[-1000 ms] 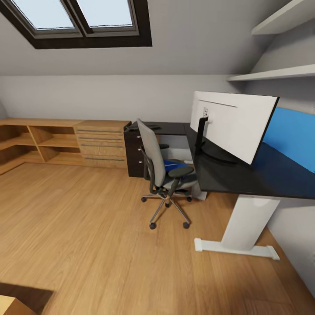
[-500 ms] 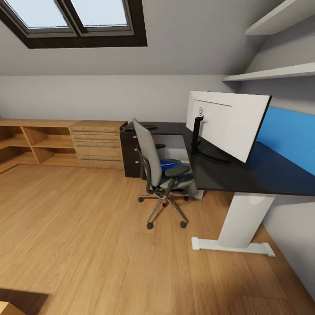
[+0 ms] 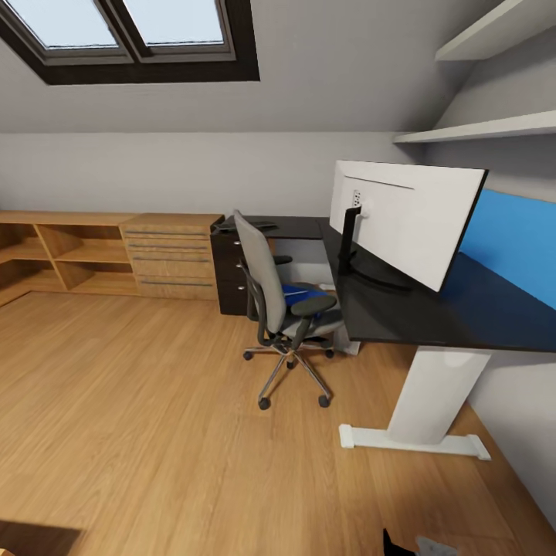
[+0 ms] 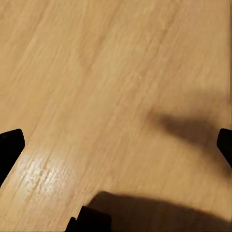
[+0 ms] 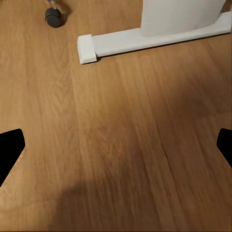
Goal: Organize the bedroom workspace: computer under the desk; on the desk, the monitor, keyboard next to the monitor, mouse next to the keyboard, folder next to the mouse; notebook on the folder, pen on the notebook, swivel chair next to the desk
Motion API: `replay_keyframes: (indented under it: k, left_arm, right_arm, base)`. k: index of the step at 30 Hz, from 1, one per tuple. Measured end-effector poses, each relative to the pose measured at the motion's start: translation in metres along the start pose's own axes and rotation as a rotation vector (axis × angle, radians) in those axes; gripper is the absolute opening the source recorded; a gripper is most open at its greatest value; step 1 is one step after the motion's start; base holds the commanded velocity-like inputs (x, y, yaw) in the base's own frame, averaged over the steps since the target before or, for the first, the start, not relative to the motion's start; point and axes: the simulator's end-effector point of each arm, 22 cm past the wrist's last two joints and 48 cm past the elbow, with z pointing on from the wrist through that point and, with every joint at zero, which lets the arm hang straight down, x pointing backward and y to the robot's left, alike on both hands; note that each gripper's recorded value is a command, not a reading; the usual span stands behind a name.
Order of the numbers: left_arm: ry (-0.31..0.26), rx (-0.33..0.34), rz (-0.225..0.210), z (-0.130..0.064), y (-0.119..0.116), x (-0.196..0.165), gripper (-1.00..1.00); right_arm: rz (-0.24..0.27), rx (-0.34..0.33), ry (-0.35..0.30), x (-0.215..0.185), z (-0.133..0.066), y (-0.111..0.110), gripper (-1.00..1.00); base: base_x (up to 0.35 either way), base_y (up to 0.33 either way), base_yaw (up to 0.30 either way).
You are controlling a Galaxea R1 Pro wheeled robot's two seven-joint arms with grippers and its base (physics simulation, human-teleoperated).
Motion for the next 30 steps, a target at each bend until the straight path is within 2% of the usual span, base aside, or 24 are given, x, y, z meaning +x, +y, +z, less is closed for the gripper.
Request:
replay_keyframes:
  k: [5, 6, 9, 13, 15, 19, 22, 23, 24, 27, 30]
  left_arm:
    - [-0.03, 0.022, 0.0, 0.0, -0.014, -0.01, 1.0]
    - [-0.053, 0.036, -0.003, 0.001, -0.023, -0.022, 1.0]
    - [-0.078, 0.057, -0.009, 0.004, -0.035, -0.045, 1.0]
    - [-0.073, 0.073, -0.013, 0.008, -0.049, -0.075, 1.0]
    - [-0.054, 0.076, -0.009, 0.012, -0.061, -0.103, 1.0]
    - [-0.028, 0.065, 0.0, 0.014, -0.08, -0.16, 1.0]
    - [-0.066, 0.073, -0.003, 0.014, -0.095, -0.21, 1.0]
    - [-0.101, 0.082, -0.008, 0.013, -0.105, -0.243, 1.0]
    - [-0.163, 0.101, -0.016, 0.008, -0.119, -0.294, 1.0]
    - [-0.215, 0.12, -0.028, -0.001, -0.129, -0.326, 1.0]
    - [-0.243, 0.14, -0.033, -0.011, -0.136, -0.348, 1.0]
  right_arm:
    - [0.017, 0.026, 0.014, -0.029, 0.019, 0.014, 1.0]
    - [0.027, 0.021, 0.018, -0.039, 0.025, 0.031, 1.0]
    - [0.046, 0.01, -0.004, -0.068, 0.037, 0.052, 1.0]
    - [0.061, -0.002, -0.044, -0.105, 0.049, 0.068, 1.0]
    - [0.065, -0.012, -0.058, -0.129, 0.057, 0.077, 1.0]
    - [0.06, -0.033, -0.02, -0.164, 0.073, 0.096, 1.0]
    - [0.061, -0.044, -0.014, -0.191, 0.082, 0.107, 1.0]
    - [0.061, -0.052, -0.023, -0.209, 0.086, 0.113, 1.0]
    - [0.063, -0.06, -0.042, -0.232, 0.089, 0.12, 1.0]
    - [0.058, -0.067, -0.063, -0.252, 0.091, 0.126, 1.0]
    - [0.035, -0.076, -0.088, -0.274, 0.092, 0.133, 1.0]
  base:
    - [0.016, 0.0, 0.0]
    - [0.005, 0.0, 0.0]
    - [0.003, 0.0, 0.0]
    - [0.001, 0.0, 0.0]
    - [0.0, 0.0, 0.0]
    - [0.0, 0.0, 0.0]
    - [0.0, 0.0, 0.0]
    - [0.0, 0.0, 0.0]
    - [0.0, 0.0, 0.0]
    - [0.0, 0.0, 0.0]
    - [0.0, 0.0, 0.0]
